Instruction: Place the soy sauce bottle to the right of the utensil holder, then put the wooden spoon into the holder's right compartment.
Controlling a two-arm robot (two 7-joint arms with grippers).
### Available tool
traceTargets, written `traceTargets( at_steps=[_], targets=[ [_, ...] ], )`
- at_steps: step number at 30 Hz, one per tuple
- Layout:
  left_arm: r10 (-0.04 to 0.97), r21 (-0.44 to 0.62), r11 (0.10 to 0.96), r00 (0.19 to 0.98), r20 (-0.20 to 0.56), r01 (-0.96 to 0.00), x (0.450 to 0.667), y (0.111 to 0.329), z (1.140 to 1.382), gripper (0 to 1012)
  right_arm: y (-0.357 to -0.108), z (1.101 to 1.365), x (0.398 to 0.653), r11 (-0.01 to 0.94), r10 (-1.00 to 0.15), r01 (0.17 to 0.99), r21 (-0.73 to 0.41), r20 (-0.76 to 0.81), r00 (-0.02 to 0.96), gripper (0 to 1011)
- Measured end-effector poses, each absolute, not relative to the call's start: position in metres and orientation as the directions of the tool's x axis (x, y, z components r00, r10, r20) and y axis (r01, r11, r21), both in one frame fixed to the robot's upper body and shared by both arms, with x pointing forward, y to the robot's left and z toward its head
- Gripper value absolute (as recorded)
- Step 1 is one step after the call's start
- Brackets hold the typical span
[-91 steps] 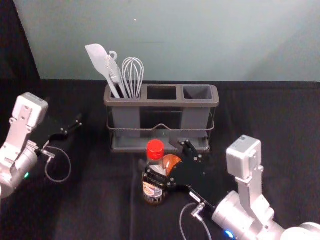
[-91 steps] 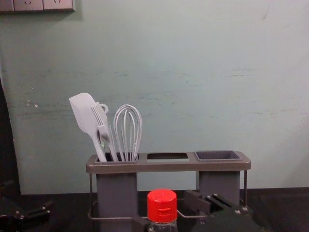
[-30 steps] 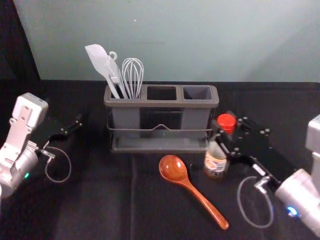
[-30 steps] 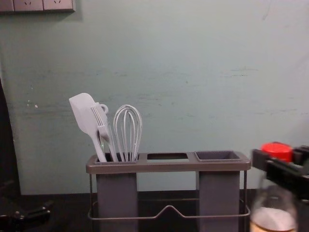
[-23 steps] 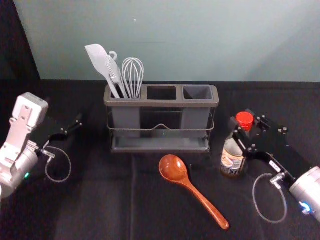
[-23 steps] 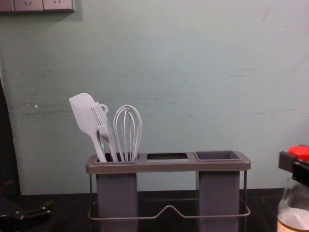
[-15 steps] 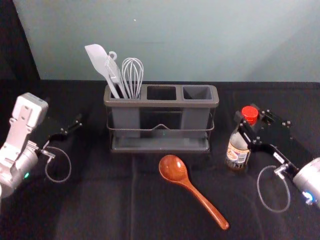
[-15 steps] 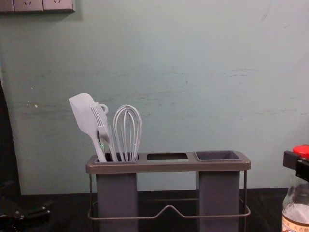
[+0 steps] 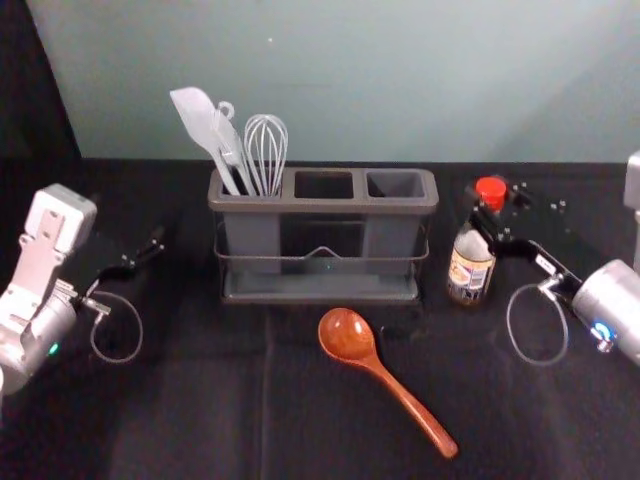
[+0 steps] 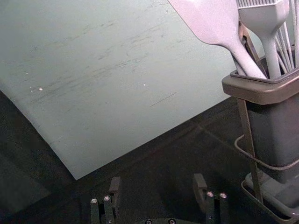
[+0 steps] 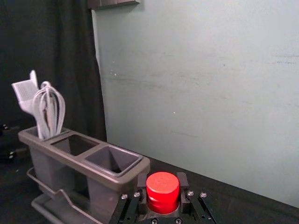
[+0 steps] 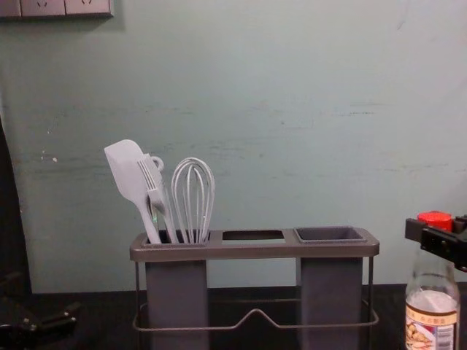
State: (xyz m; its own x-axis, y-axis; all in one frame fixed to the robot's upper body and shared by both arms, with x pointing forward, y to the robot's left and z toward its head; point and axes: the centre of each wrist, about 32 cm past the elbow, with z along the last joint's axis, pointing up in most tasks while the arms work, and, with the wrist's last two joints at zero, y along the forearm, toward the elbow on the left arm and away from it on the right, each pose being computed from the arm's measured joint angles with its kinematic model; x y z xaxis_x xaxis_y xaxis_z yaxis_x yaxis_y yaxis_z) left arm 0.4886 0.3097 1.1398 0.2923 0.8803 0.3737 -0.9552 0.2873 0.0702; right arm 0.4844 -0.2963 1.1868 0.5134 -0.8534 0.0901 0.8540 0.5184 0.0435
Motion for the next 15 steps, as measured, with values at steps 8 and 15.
traceTargets(
  at_steps=[8, 15],
  targets=[
    [0.88, 0.07, 0.287, 0.292, 0.374, -0.955, 0.489, 0.31, 1.14, 1000, -0.294, 1.18, 0.497, 0.525, -0.851, 0.848, 0.071, 0.049, 0.522, 381],
    [0.88, 0.07, 0.287, 0.292, 0.374, -0.955, 0.489, 0.31, 1.14, 1000, -0.291, 1.174, 0.503, 0.525, -0.851, 0.847, 0.076, 0.024, 0.525, 381]
  ],
)
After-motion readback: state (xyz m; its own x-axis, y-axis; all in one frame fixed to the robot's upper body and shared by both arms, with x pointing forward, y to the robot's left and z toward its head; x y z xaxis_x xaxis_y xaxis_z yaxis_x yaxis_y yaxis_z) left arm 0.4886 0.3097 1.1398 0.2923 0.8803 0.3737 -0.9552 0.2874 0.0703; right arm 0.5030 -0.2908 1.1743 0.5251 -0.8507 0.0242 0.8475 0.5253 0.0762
